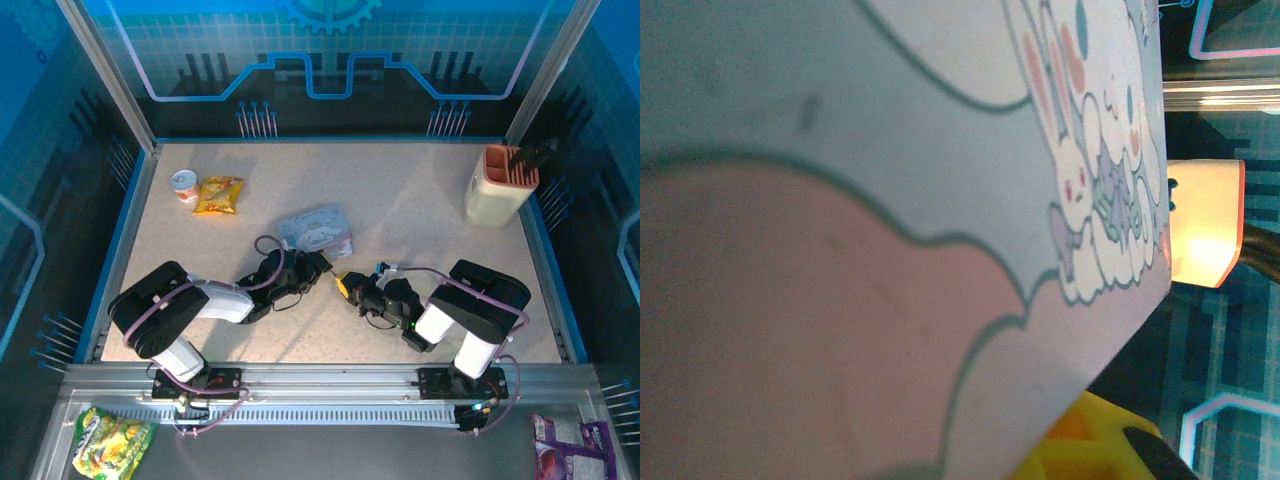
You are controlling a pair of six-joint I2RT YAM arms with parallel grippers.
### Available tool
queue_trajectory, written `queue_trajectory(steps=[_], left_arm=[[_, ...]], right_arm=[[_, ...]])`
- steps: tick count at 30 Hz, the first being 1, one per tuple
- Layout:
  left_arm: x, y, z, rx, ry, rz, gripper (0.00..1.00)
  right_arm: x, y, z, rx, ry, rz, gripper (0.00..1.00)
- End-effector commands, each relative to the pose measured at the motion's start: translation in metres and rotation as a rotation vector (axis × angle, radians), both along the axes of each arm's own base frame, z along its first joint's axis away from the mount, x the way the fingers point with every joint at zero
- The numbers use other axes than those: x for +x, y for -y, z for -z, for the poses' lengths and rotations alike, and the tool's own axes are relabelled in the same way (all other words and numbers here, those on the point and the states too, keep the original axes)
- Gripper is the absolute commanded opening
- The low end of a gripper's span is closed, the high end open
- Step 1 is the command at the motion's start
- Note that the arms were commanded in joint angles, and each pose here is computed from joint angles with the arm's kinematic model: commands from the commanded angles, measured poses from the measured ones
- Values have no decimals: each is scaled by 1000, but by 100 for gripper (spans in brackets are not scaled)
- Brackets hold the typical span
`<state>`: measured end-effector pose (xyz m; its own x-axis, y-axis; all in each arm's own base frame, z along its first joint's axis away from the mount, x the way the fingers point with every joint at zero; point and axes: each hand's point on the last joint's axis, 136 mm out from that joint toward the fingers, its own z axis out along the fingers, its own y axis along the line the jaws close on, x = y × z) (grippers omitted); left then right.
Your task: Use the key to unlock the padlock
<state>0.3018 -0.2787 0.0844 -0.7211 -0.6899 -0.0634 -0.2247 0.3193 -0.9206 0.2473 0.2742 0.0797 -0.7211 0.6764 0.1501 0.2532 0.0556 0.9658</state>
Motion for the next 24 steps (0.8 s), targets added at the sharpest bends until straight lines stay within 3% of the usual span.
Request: queue_trajectory(steps=[1,24], left_arm=[[0,12,-22,-71,36,18,7],[-17,18,-14,-50,19,65,6]], right_arm=[[4,3,-4,-5,28,37,0],[11,3,-18,39,42,18,0]])
